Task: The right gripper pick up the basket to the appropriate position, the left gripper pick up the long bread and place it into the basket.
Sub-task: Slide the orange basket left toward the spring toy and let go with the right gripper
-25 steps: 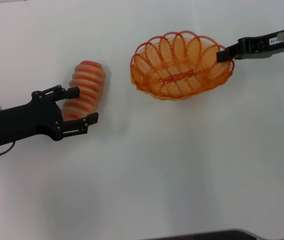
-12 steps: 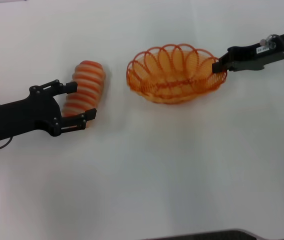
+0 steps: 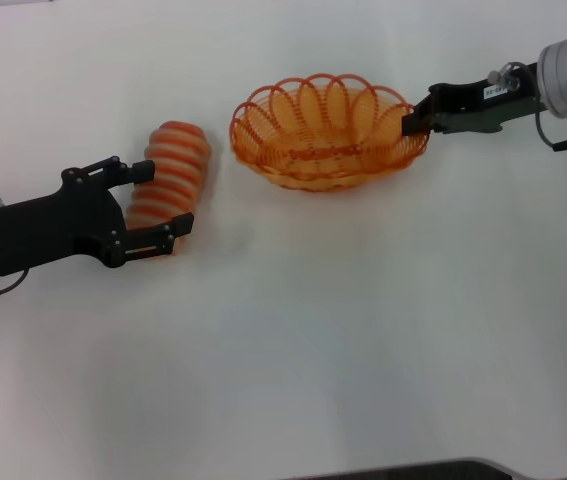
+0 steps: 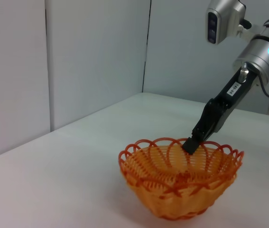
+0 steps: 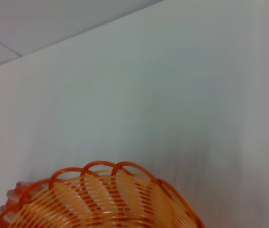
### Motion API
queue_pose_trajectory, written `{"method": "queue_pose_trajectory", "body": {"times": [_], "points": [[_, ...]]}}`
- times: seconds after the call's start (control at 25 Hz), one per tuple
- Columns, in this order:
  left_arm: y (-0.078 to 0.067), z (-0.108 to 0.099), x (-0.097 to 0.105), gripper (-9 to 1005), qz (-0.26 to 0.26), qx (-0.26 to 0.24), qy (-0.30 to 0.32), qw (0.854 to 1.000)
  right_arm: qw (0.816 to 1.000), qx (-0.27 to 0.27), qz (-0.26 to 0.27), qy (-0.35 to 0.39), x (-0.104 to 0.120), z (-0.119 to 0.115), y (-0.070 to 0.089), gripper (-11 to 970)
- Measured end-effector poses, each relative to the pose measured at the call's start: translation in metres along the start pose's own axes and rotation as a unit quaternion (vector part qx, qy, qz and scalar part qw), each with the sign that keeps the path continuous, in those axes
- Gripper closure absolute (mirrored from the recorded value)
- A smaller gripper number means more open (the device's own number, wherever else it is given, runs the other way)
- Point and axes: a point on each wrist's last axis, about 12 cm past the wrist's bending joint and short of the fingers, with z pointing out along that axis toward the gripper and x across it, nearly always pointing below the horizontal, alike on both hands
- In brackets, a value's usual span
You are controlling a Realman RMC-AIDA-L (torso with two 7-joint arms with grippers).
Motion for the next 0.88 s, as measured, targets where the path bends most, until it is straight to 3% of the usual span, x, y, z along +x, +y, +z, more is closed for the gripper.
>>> {"method": "queue_pose_trajectory", "body": {"times": [0.88], "points": [[0.0, -0.001, 0.002, 153, 0.002, -0.004, 0.002, 1.0, 1.0, 0.002, 0.02, 0.003, 0.016, 0.019, -0.002, 871]]}}
